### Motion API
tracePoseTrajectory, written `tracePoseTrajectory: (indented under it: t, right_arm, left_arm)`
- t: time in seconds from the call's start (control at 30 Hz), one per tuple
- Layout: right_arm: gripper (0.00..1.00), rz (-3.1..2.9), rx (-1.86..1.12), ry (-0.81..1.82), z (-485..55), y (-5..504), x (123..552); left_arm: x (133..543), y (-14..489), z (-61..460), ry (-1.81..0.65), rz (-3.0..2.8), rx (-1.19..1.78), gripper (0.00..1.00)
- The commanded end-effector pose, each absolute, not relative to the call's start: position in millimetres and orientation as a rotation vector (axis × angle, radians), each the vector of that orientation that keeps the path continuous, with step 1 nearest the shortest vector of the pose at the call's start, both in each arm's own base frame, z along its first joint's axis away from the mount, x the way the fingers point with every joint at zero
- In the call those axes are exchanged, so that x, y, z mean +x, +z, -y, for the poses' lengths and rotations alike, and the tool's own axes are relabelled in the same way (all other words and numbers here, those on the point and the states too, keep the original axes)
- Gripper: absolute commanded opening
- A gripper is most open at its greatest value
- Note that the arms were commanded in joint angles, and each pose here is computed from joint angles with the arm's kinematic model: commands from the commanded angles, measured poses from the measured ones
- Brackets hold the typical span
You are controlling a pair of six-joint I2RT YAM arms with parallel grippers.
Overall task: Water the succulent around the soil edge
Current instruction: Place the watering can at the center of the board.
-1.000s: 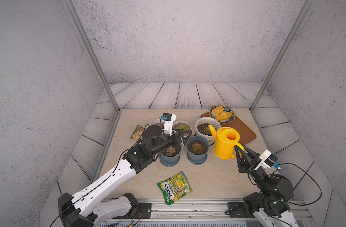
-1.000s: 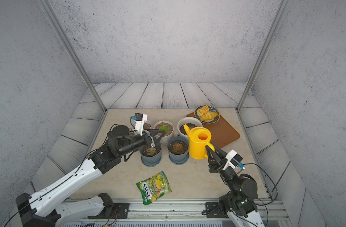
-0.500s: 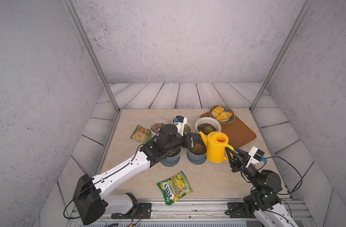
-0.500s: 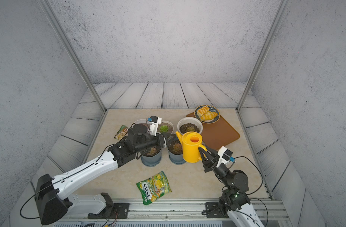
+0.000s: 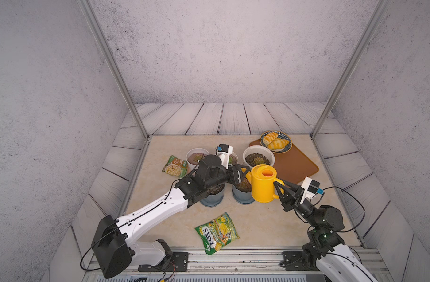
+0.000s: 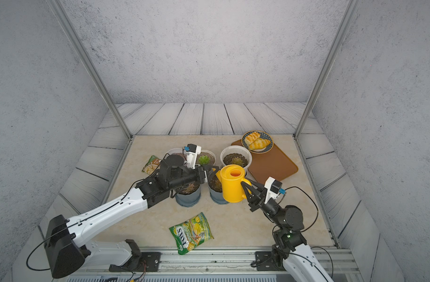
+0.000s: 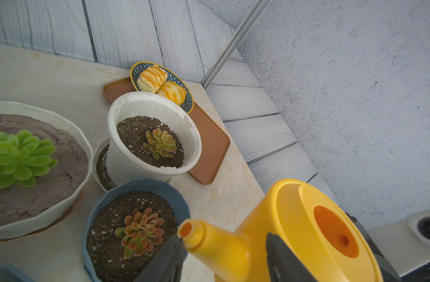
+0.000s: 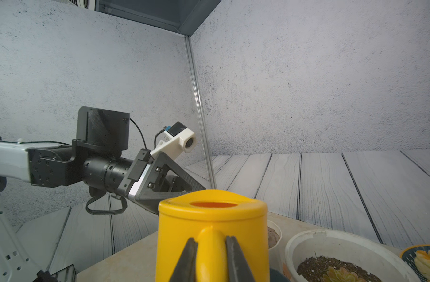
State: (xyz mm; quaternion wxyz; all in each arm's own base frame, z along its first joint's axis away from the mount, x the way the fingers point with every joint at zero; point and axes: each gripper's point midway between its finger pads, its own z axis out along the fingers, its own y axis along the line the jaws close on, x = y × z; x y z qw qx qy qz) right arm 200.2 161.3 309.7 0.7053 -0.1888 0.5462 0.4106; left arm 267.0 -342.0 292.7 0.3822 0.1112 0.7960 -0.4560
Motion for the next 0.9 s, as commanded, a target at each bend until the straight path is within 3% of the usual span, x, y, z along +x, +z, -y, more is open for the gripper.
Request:
tracePoseTrajectory:
  t: [0.0,0.3,0.63,0.87]
  right_arm:
    - [0.0,-1.09,-0.441,0.929,-159,345,185]
    - [0.0,-1.143,-0.475,0.943,-166,346,189]
    - [0.0,-1.505,-0.57,0.89,-177,310,199]
    - [0.0,-1.684,-0.6,0.969,-184,286,185]
  left_arm:
    - [273,278,341,-1.115,-2.045,0.268,0.59]
    - [278,287,368,-1.221,-2.043,0.3,0.53]
    - [282,308,374,-1.227,-2.02,0.321,0.28]
    - [289,316,377,-1.156,-1.971,0.392,0.26]
